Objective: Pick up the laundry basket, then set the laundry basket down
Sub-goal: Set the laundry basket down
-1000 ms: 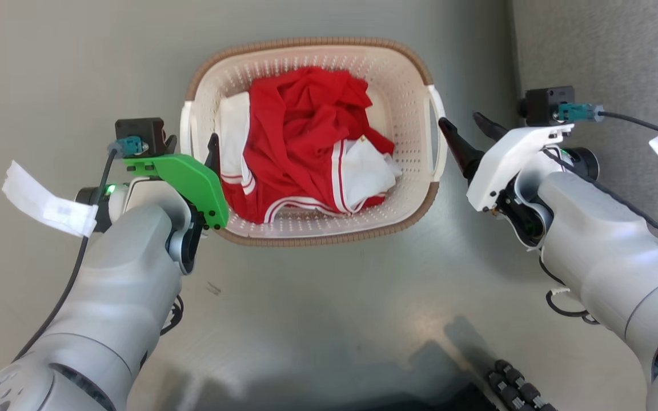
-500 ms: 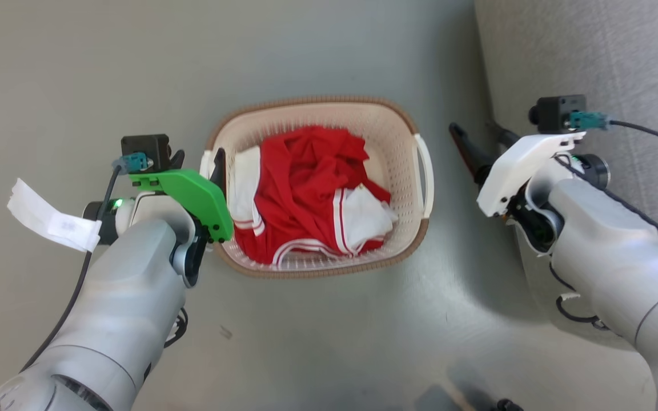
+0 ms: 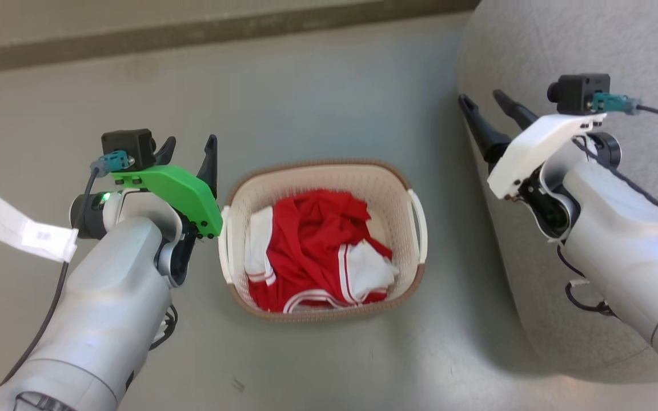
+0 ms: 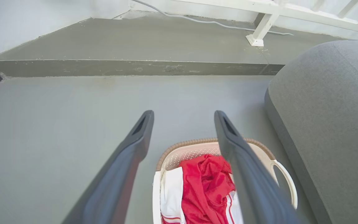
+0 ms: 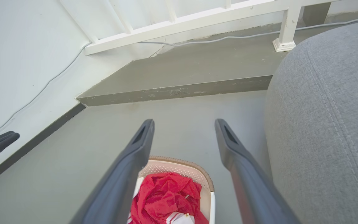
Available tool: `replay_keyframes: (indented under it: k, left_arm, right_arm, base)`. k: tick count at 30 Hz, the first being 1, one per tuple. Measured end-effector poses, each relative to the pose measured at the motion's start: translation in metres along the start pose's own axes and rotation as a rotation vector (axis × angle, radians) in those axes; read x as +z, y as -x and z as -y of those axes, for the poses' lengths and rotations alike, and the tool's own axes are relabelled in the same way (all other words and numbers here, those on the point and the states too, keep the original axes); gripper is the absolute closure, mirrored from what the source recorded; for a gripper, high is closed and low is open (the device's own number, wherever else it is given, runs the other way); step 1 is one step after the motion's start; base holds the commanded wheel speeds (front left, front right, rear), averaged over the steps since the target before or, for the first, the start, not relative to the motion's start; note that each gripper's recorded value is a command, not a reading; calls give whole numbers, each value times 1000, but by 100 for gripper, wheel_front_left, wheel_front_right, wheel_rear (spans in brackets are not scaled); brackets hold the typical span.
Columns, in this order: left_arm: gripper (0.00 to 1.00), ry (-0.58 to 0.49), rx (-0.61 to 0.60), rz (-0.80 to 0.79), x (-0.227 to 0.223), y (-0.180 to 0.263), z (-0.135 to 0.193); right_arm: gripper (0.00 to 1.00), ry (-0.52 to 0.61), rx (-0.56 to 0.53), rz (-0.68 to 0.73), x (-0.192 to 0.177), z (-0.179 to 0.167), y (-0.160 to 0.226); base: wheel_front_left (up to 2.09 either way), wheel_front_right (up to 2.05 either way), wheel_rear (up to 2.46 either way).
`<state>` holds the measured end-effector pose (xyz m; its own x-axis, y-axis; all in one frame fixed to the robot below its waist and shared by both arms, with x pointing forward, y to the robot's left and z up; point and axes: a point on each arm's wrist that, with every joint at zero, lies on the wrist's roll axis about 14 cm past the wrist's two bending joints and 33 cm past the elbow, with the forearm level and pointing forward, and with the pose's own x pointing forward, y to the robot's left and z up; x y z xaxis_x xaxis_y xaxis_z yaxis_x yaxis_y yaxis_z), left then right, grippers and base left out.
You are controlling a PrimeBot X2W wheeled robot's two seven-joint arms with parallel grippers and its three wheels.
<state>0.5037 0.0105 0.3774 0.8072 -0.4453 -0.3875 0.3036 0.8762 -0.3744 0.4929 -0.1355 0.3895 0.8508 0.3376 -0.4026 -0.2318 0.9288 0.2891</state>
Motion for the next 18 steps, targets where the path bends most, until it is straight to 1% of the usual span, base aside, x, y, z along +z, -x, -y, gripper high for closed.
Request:
replay_keyframes:
  k: [7,10,11,13,15,18]
  left_arm:
    - [0,-8,-41,136,43,26,22]
    - [0,-11,-54,195,59,39,31]
    - [0,-16,-63,243,73,48,38]
    - [0,-32,-72,287,85,58,43]
    - [0,-40,-66,328,96,68,43]
    - [0,-53,-31,387,109,84,34]
  right_arm:
    - [0,62,27,115,38,-11,26]
    - [0,51,28,161,48,-14,40]
    - [0,61,38,188,53,-19,48]
    - [0,70,47,231,64,-25,55]
    - [0,79,49,289,82,-31,62]
    - [0,105,51,364,102,-39,73]
  base:
    - [0,0,0]
    - [0,0,0]
    - [0,0,0]
    - [0,0,0]
    - [0,0,0]
    - [0,0,0]
